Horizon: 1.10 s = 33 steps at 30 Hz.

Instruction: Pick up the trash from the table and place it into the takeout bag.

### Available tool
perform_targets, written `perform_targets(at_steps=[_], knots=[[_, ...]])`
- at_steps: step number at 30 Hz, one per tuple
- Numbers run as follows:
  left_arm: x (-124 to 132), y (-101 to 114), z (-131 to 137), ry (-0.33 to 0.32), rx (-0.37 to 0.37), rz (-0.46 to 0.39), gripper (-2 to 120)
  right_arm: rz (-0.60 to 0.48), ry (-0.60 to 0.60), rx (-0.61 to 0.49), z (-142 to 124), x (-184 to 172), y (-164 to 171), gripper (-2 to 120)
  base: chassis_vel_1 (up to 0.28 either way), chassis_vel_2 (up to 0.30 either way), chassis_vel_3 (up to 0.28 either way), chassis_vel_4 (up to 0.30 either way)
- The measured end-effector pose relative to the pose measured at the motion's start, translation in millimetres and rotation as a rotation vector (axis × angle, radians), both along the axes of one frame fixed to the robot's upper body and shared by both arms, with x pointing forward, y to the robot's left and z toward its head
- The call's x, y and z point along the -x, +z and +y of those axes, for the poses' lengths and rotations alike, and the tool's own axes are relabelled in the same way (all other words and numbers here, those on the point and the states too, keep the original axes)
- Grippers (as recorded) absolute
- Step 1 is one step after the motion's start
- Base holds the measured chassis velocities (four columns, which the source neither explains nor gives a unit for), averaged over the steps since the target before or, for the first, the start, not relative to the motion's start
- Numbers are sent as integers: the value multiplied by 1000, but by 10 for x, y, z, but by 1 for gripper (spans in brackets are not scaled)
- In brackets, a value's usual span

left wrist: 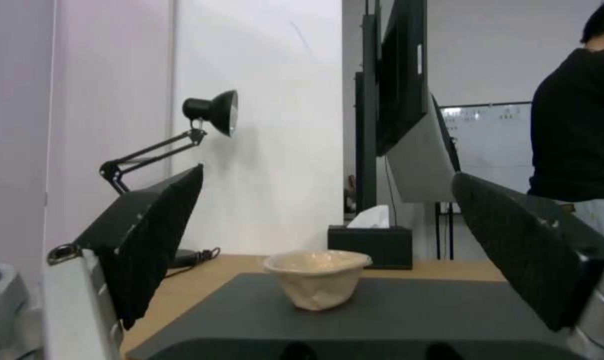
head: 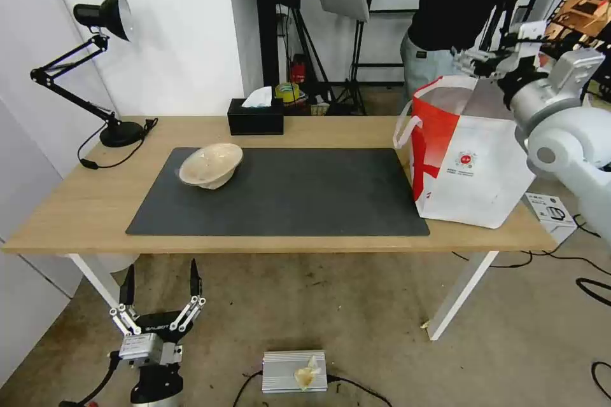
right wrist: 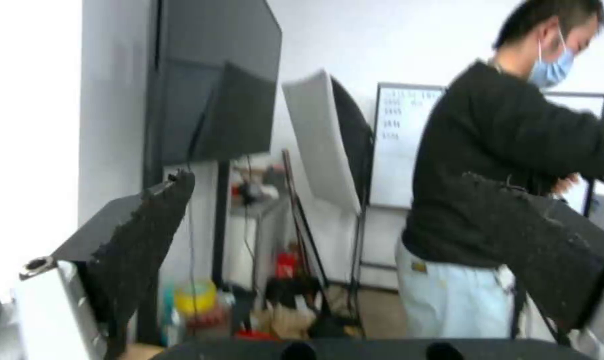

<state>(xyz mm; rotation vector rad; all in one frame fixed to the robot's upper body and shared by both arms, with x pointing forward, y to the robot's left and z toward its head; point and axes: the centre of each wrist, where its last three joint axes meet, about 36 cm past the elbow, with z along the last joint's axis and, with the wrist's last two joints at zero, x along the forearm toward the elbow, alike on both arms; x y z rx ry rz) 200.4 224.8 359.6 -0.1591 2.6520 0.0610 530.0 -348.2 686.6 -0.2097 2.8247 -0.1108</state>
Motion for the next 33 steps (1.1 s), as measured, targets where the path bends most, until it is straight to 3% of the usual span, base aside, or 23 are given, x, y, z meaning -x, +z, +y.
perform_targets(at_steps=[3,13,21,29,33], knots=[[-6,9,2,2,2,-3,100,-47,26,-34,108,101,29,100,0,0,0,0],[-1,54,16,26,7,-14,100,-59,138,-109,523,554,-177,100,0,0,0,0],[1,76,20,37,10,-20,100,-80,262,-216,866,1137,-769,100,0,0,0,0],[3,111,20,44,16,-30,100,-92,217,-210,1025,1593,-1140,100,0,0,0,0],[-16,139,20,49,32,-37,100,-38,162,-180,1082,1903,-1513,100,0,0,0,0]])
